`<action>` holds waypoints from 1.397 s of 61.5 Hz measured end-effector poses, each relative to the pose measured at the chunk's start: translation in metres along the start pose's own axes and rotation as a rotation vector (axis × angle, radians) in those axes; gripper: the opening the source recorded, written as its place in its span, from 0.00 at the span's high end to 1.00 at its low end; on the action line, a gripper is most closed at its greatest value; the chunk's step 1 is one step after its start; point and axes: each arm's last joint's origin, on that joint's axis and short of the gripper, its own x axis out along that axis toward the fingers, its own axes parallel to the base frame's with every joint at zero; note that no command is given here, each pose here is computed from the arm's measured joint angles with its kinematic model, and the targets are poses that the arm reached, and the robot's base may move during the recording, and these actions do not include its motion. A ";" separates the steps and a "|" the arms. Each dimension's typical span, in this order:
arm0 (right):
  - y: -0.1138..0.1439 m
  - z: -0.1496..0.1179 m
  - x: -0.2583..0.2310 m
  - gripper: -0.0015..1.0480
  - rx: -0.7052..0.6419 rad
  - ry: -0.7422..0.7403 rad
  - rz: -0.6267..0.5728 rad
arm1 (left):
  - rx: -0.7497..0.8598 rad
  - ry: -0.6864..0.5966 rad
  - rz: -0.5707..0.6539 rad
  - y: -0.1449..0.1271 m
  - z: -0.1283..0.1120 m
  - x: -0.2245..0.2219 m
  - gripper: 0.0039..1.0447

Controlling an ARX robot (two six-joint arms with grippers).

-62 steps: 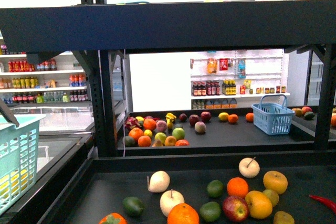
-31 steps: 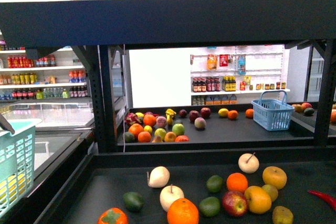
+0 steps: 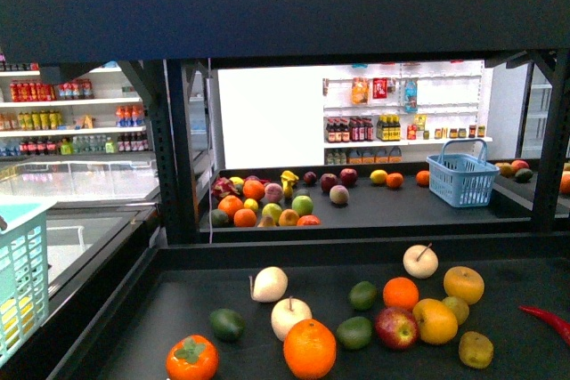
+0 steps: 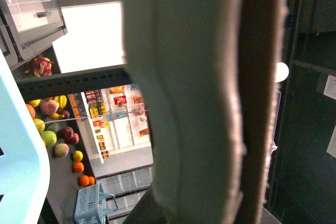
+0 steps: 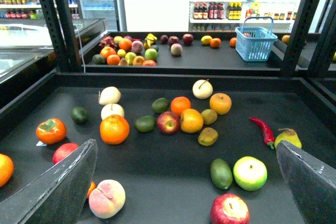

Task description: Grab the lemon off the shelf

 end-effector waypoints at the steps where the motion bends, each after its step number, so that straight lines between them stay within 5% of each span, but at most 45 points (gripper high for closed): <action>1: 0.000 0.000 0.000 0.02 0.000 0.000 0.000 | 0.015 0.004 0.004 0.001 0.000 -0.001 0.80; 25: 0.000 0.000 0.000 0.02 0.000 0.000 0.000 | 0.100 0.003 0.082 -0.013 0.001 0.001 0.06; 42: 0.000 0.000 0.000 0.02 0.000 0.000 0.000 | 0.133 0.007 0.100 -0.049 0.002 0.002 0.07; 59: 0.000 0.000 0.000 0.02 0.000 0.000 0.000 | 0.266 0.021 0.329 -0.073 -0.004 -0.015 0.07; 86: 0.000 0.000 0.000 0.02 0.000 0.000 0.000 | 0.367 0.036 0.467 -0.062 -0.012 -0.018 0.07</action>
